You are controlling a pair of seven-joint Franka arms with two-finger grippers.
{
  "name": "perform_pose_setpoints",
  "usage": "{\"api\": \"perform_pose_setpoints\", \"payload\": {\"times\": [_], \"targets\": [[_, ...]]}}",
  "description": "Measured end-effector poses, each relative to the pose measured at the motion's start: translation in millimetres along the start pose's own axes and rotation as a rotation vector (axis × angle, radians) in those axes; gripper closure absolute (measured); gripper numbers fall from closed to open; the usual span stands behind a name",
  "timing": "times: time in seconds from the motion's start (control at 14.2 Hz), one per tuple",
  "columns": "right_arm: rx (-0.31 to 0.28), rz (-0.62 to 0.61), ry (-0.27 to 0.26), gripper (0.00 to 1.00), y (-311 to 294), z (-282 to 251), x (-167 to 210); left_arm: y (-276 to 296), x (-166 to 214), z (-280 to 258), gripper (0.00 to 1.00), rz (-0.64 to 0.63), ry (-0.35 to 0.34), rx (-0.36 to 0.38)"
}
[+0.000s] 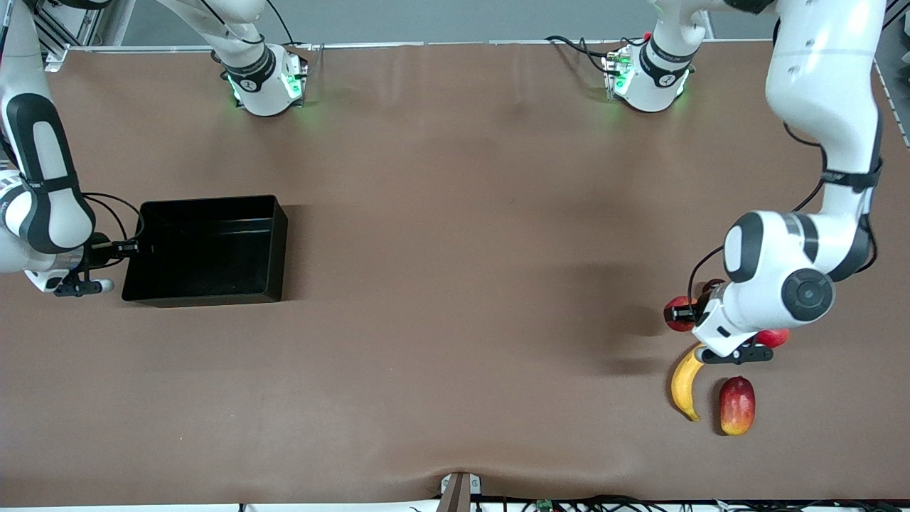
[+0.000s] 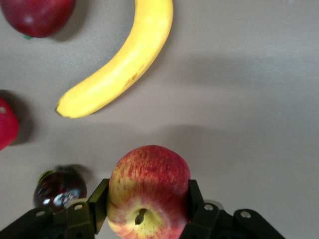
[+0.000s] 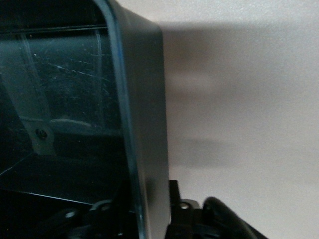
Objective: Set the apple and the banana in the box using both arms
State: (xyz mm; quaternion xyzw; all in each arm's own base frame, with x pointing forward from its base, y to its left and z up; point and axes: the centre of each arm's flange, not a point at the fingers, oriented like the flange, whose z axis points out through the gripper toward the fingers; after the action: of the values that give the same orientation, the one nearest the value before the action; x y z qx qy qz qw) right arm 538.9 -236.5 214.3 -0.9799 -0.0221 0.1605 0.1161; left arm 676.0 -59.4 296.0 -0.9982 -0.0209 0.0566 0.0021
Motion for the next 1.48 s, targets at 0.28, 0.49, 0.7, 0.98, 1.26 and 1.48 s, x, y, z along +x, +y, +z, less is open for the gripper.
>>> {"api": "perform_pose_setpoints", "payload": {"times": [0.28, 0.49, 0.7, 0.98, 1.26, 1.48], "targets": [[0.022, -0.014, -0.03, 0.95, -6, -17, 2, -10, -20, -66, 0.35, -0.032, 0.0, 0.006], [0.104, -0.029, -0.058, 0.95, -27, -56, 9, -34, -35, -102, 0.35, -0.071, -0.02, 0.012], [0.149, -0.033, -0.059, 0.95, -65, -88, 17, -90, -48, -126, 0.35, -0.151, -0.041, 0.006], [0.146, 0.042, -0.084, 0.95, -180, -112, 32, -122, -62, -147, 0.35, -0.203, -0.049, 0.001], [0.137, 0.123, -0.115, 0.95, -309, -97, 46, -129, -69, -162, 0.35, -0.222, -0.037, 0.0], [0.081, 0.136, -0.071, 0.95, -407, -71, 50, -127, -67, -167, 0.35, -0.219, -0.023, -0.001]]}}
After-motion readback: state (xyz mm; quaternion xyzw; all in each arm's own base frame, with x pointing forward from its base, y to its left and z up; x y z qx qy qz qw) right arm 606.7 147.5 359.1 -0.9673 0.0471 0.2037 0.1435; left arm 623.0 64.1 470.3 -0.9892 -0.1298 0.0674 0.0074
